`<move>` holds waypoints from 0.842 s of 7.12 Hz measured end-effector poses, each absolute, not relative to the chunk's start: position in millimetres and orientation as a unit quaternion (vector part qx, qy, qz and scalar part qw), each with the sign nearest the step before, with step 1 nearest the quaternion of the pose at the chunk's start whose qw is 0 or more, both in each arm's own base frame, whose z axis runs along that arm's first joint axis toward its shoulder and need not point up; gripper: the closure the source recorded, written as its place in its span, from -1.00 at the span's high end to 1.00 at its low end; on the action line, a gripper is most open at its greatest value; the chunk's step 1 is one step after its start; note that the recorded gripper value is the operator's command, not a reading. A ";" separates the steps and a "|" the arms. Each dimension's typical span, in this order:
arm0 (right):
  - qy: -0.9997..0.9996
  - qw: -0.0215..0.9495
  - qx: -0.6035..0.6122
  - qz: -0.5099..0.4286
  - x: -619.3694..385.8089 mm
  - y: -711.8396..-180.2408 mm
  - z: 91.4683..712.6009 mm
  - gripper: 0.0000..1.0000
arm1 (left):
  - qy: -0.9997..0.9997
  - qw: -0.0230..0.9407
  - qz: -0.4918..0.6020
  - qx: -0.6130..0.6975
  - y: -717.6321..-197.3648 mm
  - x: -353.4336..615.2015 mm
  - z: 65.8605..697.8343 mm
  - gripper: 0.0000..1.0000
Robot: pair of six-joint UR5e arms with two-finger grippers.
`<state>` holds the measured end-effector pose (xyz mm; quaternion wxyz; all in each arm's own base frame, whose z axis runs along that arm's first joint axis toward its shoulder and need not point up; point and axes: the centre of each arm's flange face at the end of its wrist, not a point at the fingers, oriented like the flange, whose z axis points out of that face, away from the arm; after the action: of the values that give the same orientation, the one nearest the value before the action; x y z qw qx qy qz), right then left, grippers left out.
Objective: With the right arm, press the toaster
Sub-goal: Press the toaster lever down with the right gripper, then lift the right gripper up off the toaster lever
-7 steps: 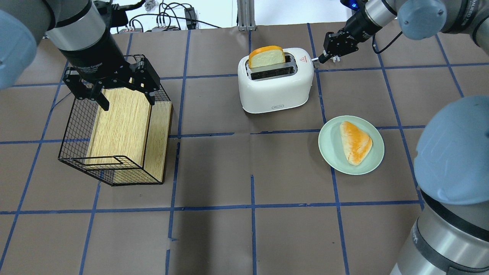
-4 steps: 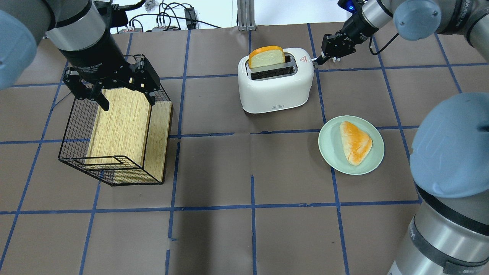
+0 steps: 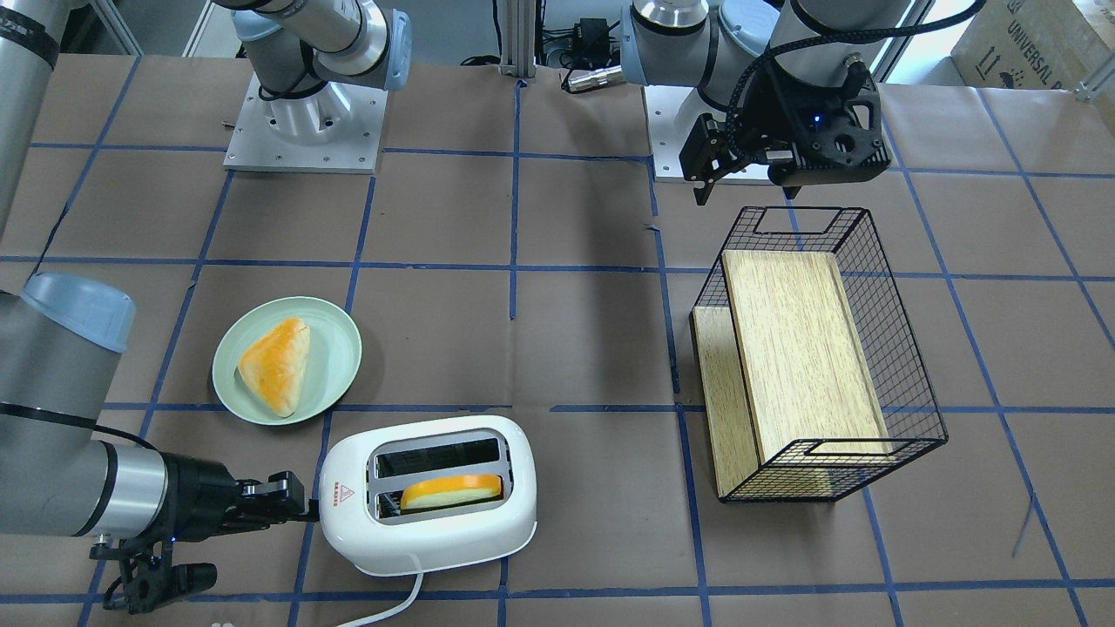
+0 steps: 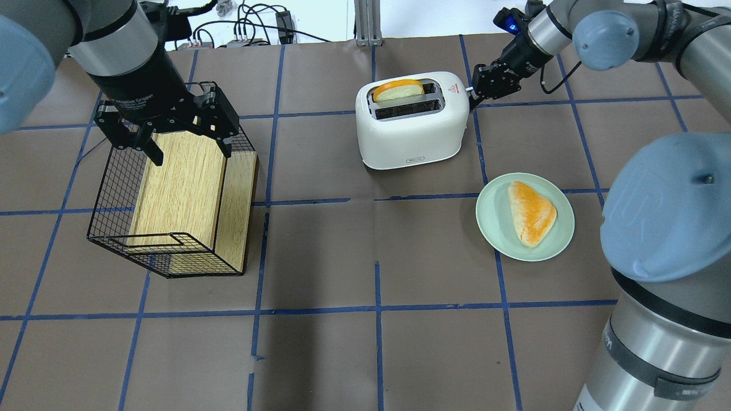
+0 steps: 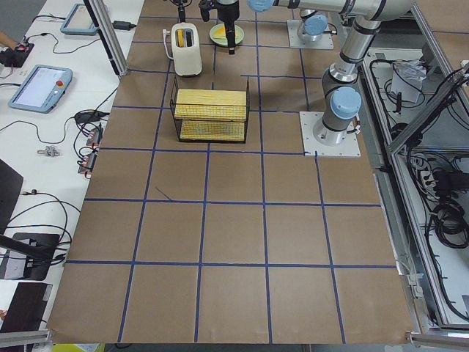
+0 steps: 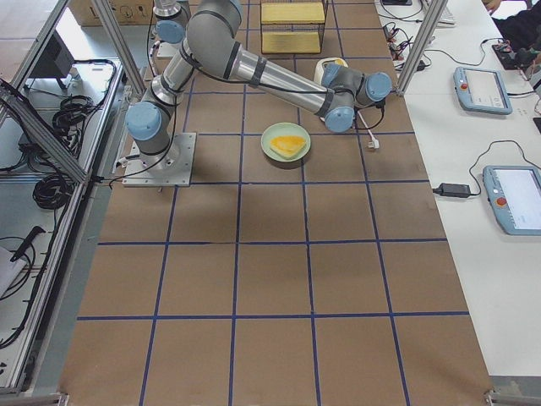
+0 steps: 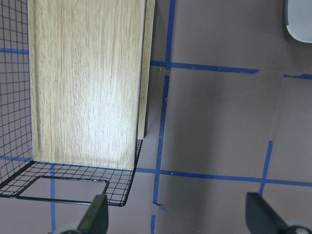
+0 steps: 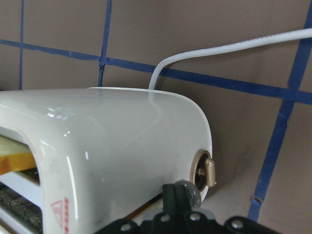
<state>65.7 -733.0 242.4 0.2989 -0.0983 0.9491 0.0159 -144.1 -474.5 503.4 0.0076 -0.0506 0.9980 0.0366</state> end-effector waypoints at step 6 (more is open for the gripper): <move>0.961 0.259 -0.090 0.019 59.0 -739.6 245.7 0.59 | 0.998 0.008 0.036 -0.051 -474.6 -144.0 503.5 1.00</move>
<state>59.0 -739.6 245.7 0.2591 -0.0898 0.9615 0.0193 -144.0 -474.6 503.5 0.0076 -0.0506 0.9980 0.0361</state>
